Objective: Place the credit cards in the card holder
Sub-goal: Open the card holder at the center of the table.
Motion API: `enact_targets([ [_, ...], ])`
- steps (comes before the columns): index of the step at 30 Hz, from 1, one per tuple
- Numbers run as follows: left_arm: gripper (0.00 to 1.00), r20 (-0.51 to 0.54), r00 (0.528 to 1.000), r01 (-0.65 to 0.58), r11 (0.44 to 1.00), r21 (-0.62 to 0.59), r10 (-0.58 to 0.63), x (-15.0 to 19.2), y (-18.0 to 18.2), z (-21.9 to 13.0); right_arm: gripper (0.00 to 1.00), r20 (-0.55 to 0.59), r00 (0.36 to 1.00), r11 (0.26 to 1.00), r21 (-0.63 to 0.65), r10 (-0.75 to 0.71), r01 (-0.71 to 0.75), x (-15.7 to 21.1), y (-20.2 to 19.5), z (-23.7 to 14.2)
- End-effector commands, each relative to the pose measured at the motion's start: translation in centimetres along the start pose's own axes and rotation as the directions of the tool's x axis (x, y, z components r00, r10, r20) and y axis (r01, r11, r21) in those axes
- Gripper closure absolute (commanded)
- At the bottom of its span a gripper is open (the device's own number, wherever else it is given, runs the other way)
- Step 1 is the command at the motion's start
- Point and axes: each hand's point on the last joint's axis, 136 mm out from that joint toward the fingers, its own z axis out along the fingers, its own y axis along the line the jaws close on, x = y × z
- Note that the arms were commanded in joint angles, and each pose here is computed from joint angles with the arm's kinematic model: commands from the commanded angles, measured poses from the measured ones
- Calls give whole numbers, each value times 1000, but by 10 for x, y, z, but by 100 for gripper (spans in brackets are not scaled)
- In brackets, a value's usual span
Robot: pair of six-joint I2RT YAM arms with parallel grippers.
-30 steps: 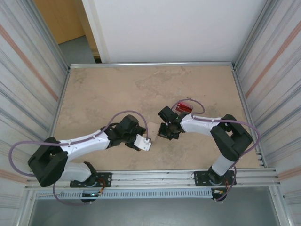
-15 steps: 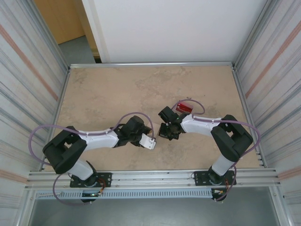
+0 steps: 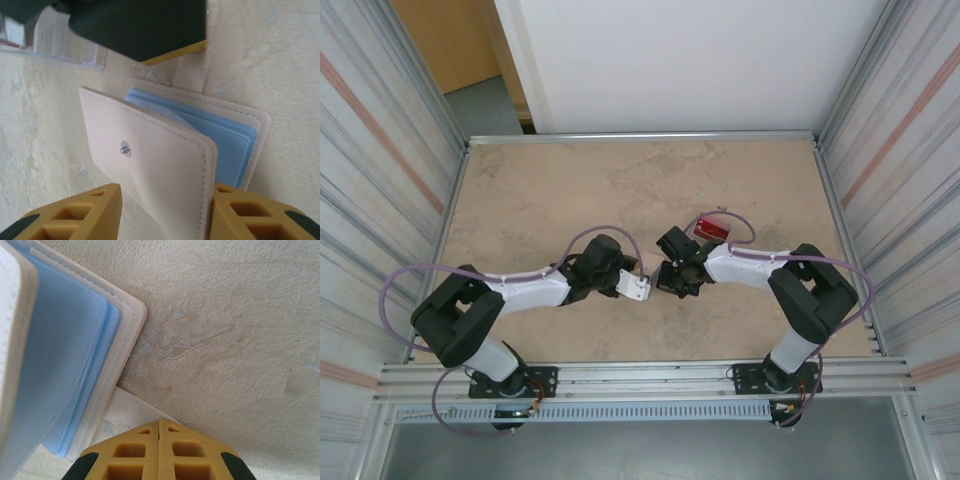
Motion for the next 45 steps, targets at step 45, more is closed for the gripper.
enact_targets([
  [45,34,-354,774,524,845,-108,-525,101,52,18,100,10,999,999,19,-51,50,-2,9,-14],
])
